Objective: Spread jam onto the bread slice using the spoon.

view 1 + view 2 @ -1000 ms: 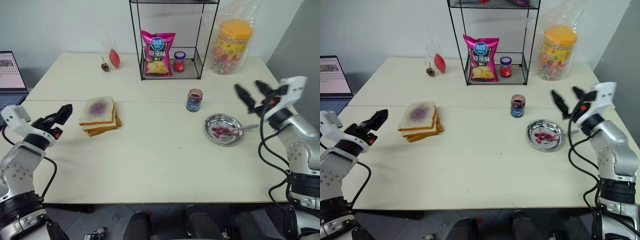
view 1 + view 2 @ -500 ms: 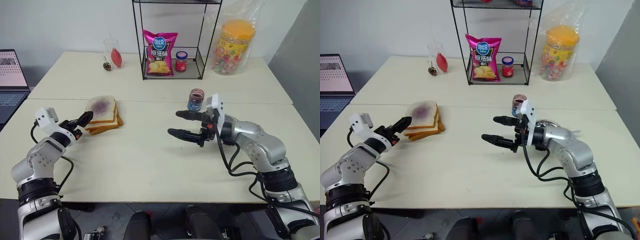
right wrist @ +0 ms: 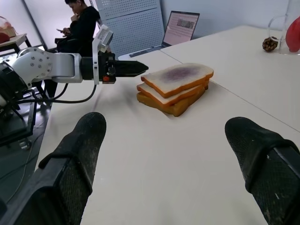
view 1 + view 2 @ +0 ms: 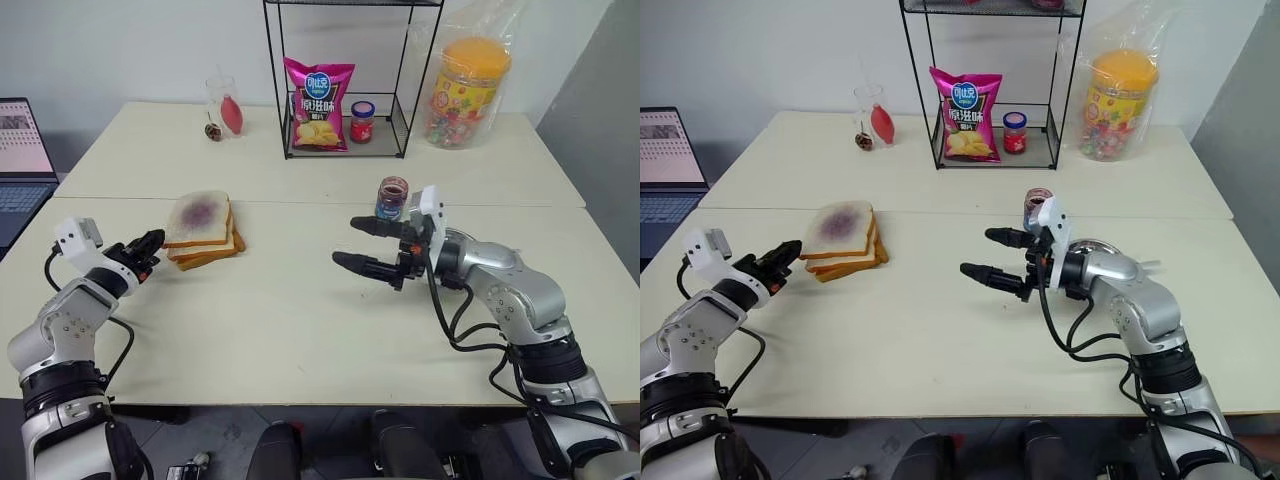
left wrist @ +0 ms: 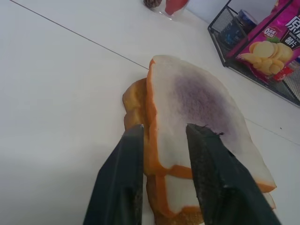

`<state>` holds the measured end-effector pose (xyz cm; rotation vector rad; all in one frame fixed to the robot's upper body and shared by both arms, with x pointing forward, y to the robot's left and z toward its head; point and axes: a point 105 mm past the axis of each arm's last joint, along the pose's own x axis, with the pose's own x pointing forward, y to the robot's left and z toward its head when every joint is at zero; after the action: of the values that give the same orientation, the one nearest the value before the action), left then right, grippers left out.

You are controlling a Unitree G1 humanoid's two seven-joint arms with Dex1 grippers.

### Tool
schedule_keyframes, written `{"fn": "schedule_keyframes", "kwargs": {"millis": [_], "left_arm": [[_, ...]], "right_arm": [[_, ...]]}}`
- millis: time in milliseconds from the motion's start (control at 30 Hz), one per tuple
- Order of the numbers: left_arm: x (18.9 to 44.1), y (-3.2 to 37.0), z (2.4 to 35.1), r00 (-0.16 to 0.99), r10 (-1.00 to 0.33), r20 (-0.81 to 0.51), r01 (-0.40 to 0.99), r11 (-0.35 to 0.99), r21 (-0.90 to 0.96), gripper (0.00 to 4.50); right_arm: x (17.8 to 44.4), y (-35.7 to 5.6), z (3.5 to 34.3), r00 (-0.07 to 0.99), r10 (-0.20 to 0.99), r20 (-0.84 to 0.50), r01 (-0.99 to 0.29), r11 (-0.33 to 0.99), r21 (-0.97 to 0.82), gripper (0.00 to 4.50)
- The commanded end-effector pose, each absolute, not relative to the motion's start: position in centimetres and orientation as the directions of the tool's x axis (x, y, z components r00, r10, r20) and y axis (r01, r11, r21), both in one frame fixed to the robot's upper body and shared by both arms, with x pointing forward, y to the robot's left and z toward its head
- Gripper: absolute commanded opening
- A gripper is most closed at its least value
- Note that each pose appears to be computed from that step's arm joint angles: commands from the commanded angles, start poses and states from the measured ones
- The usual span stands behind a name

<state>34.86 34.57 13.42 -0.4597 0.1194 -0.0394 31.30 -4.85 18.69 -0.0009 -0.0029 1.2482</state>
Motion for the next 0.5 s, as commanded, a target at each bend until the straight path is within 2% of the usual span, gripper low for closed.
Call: {"fn": "schedule_keyframes", "kwargs": {"millis": [33, 133, 500], "left_arm": [[34.6, 35.3, 14.7, 0.995, -0.059, -0.079, 0.020, 0.908, -0.419, 0.61], [34.7, 34.4, 14.2, 0.989, -0.098, -0.111, 0.045, 0.914, -0.403, 0.02], [34.1, 35.6, 15.6, 0.997, -0.051, -0.065, 0.023, 0.927, -0.375, 0.02]], "right_arm": [[31.5, -5.3, 20.1, 0.324, 0.945, 0.044, -0.944, 0.326, -0.045, 4.50], [31.9, -5.4, 20.6, 0.339, 0.939, 0.059, -0.939, 0.341, -0.041, 4.50], [32.0, -5.2, 20.6, 0.343, 0.937, 0.070, -0.937, 0.346, -0.040, 4.50]]}}
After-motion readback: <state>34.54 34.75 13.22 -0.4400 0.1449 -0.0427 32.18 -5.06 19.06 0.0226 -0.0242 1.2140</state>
